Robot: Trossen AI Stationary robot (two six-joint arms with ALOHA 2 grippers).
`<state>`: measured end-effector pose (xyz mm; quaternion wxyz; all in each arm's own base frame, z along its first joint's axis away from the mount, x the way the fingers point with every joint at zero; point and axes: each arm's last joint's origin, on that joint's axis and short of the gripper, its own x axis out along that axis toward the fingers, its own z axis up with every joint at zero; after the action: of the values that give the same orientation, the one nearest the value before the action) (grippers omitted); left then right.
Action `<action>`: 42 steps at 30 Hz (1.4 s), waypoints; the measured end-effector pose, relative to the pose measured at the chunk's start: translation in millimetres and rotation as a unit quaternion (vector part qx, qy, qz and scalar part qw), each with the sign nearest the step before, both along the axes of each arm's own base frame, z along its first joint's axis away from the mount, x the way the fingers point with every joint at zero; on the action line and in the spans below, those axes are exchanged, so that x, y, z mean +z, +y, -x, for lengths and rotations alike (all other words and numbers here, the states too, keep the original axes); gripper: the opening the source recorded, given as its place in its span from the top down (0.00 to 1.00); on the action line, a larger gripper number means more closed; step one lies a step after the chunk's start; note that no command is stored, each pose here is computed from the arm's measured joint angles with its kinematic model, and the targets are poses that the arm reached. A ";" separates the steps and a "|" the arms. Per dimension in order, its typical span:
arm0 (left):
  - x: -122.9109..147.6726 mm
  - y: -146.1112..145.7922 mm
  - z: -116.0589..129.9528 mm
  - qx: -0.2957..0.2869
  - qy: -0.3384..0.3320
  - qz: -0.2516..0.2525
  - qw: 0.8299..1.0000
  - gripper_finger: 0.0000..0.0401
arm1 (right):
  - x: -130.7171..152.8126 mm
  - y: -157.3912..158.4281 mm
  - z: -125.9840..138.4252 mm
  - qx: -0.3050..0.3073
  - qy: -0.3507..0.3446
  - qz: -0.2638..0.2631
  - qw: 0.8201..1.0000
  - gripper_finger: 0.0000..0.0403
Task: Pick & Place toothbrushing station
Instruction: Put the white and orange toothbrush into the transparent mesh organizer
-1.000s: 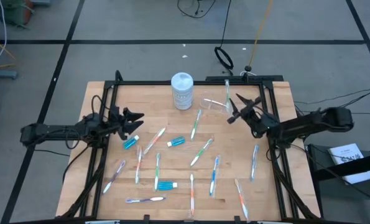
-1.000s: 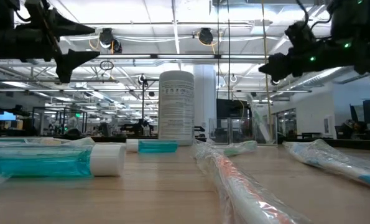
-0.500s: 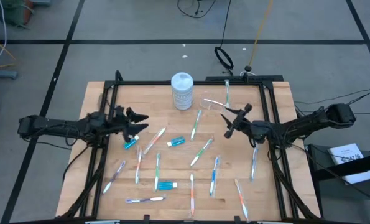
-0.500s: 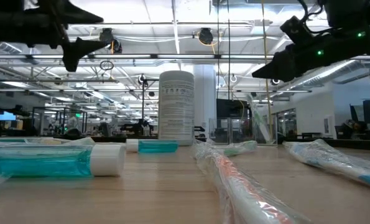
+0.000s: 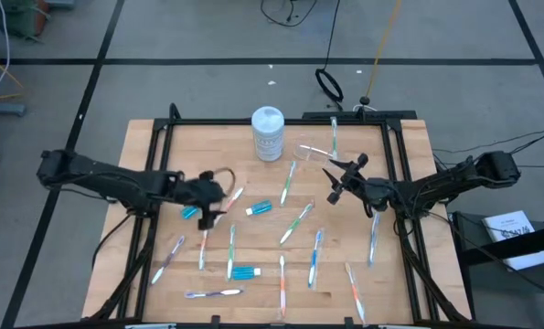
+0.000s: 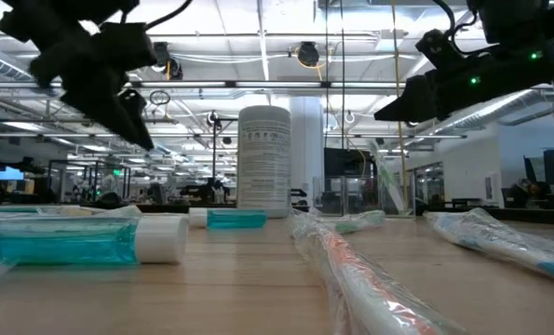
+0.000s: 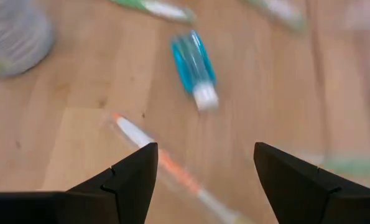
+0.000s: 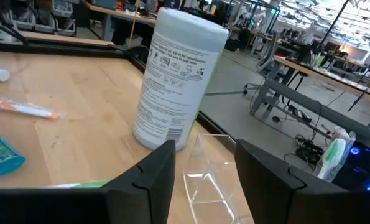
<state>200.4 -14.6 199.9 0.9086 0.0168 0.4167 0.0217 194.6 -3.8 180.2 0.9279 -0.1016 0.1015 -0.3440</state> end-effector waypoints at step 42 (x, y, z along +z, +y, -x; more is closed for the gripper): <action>-72.0 -39.8 -34.0 -0.639 0.220 -0.384 0.630 0.50 | -3.6 1.6 -0.8 0.038 0.020 -0.004 0.999 0.61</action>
<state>234.4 -54.4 127.8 0.4879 0.6302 0.4431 -0.4105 195.3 -2.3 176.7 0.9386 -0.1084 0.1179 -0.3055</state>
